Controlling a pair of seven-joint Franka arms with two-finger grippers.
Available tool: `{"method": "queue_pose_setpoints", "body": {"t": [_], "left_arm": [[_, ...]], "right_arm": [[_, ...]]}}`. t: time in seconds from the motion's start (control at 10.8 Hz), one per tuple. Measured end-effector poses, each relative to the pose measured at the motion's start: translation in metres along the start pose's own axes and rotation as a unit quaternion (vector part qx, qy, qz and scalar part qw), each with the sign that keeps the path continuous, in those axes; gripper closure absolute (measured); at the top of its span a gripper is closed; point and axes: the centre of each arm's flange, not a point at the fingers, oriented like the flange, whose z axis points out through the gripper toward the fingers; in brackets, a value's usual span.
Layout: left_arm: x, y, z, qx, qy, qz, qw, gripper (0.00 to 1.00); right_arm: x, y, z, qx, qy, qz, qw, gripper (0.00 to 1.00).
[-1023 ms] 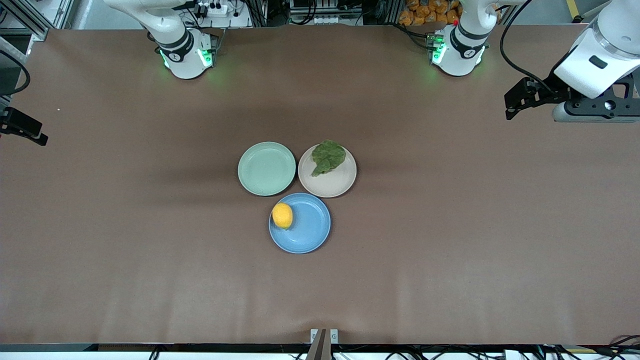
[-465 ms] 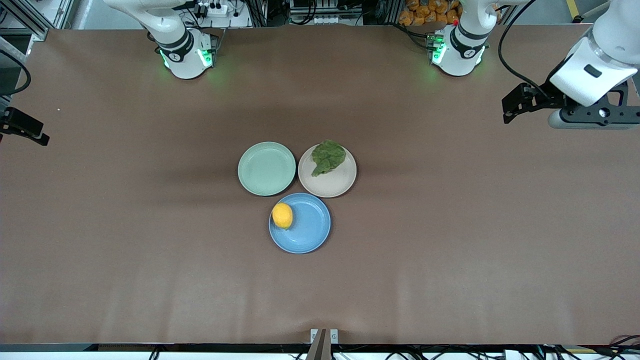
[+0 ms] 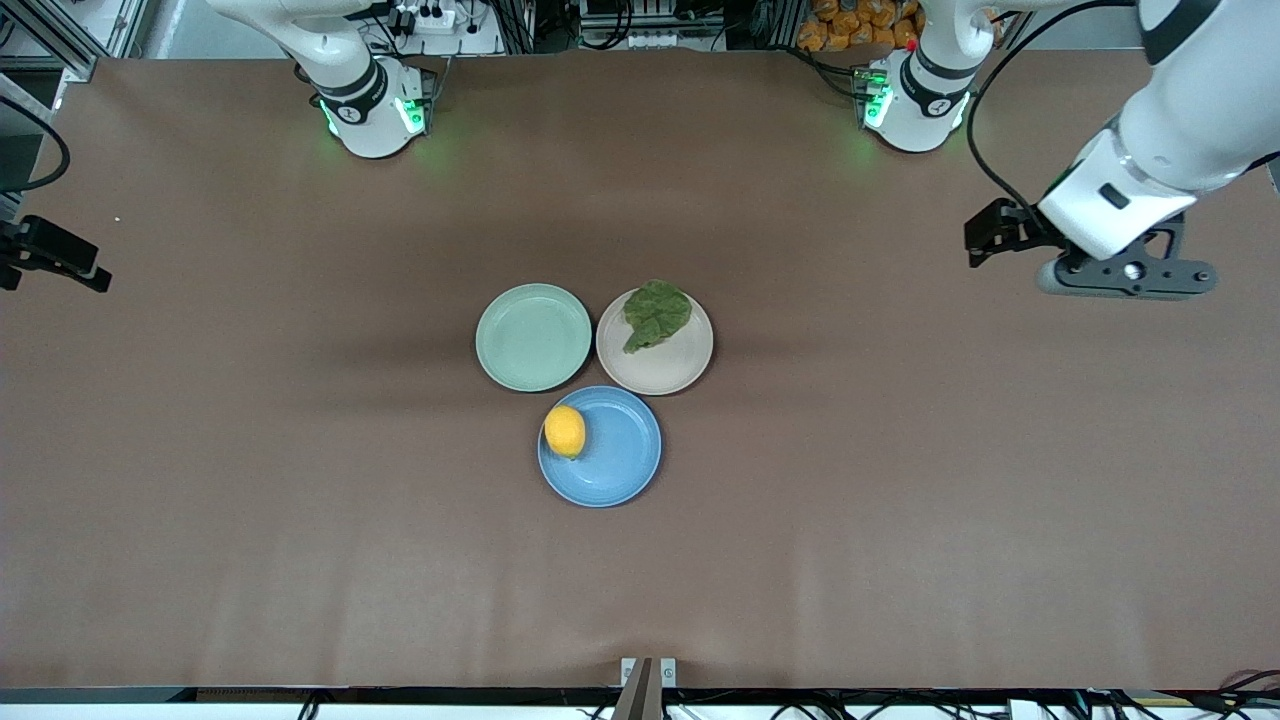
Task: Pick lemon and lettuce from blue and beige plates
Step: 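Move the right gripper toward the lemon while the left gripper reaches the lettuce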
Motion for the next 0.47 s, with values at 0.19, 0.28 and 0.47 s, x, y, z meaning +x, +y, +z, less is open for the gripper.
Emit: {"method": "queue_pose_setpoints", "body": {"t": [0.19,0.28,0.47], "left_arm": [[0.001,0.016,0.006,0.001,-0.004,0.013,1.000,0.00],[0.006,0.019,0.013,-0.007,-0.007,0.014,1.000,0.00],[0.023,0.028,0.038,-0.045,-0.021,0.014,0.999,0.00]], "right_arm": [[0.002,-0.026,0.008,0.001,-0.007,0.007,1.000,0.00],[0.004,-0.043,0.013,0.002,-0.008,0.017,1.000,0.00],[0.013,-0.083,0.030,0.004,-0.006,0.043,0.999,0.00]]}}
